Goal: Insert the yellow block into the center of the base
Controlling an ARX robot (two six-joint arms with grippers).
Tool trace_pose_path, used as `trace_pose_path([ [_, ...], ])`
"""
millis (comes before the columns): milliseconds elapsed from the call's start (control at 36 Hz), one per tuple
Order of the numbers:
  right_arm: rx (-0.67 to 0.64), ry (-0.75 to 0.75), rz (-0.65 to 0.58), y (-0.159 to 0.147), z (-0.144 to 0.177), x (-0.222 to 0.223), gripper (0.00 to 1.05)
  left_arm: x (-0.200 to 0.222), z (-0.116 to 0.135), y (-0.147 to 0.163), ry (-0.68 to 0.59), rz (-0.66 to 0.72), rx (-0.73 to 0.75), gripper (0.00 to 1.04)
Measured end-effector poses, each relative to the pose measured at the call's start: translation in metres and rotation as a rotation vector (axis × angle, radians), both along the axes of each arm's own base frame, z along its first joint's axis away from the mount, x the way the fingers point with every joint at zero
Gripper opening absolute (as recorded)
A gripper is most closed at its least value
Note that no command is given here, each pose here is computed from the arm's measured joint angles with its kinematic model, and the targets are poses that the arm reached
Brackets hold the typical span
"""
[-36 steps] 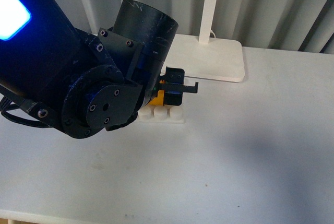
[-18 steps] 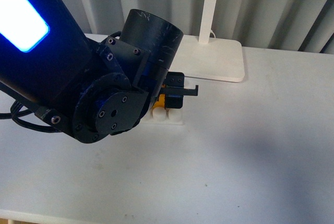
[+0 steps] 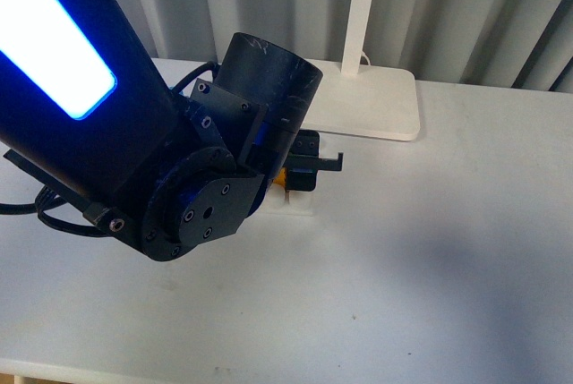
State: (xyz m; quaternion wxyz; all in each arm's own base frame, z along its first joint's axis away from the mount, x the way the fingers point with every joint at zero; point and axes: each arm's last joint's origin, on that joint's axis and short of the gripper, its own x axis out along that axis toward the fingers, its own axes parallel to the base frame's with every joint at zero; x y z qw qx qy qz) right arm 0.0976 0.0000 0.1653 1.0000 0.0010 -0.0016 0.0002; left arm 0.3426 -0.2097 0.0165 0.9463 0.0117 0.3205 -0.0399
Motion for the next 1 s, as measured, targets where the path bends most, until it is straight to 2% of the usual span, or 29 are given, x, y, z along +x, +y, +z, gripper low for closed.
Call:
trace_pose_path([
  [111,0.0,0.0,0.0,0.0,0.0,0.0,0.95,0.0,0.001,0.0,-0.005,-0.001,-0.003,0.61],
  [195,0.0,0.0,0.0,0.0,0.0,0.0,0.95,-0.001,0.003,0.002,0.003,-0.01,-0.015,0.74],
  [334,0.0,0.0,0.0,0.0,0.0,0.0,0.95,-0.007,0.002,0.007,0.027,-0.016,-0.009,0.92],
  [417,0.0,0.0,0.0,0.0,0.0,0.0,0.95,-0.009,0.012,0.009,0.018,-0.019,-0.02,1.0],
  [501,0.0,0.0,0.0,0.0,0.0,0.0,0.95,-0.009,0.024,0.01,-0.001,-0.02,-0.037,0.98],
  [668,0.0,0.0,0.0,0.0,0.0,0.0,0.95,-0.013,0.067,0.026,-0.082,0.0,-0.097,0.98],
  [918,0.0,0.0,0.0,0.0,0.0,0.0,0.95,-0.056,0.126,0.102,-0.172,0.041,-0.249,0.98],
  [974,0.0,0.0,0.0,0.0,0.0,0.0,0.95,-0.07,0.136,0.124,-0.314,0.093,-0.228,0.92],
  [1001,0.0,0.0,0.0,0.0,0.0,0.0,0.95,-0.08,0.14,0.139,-0.427,0.113,-0.201,0.86],
])
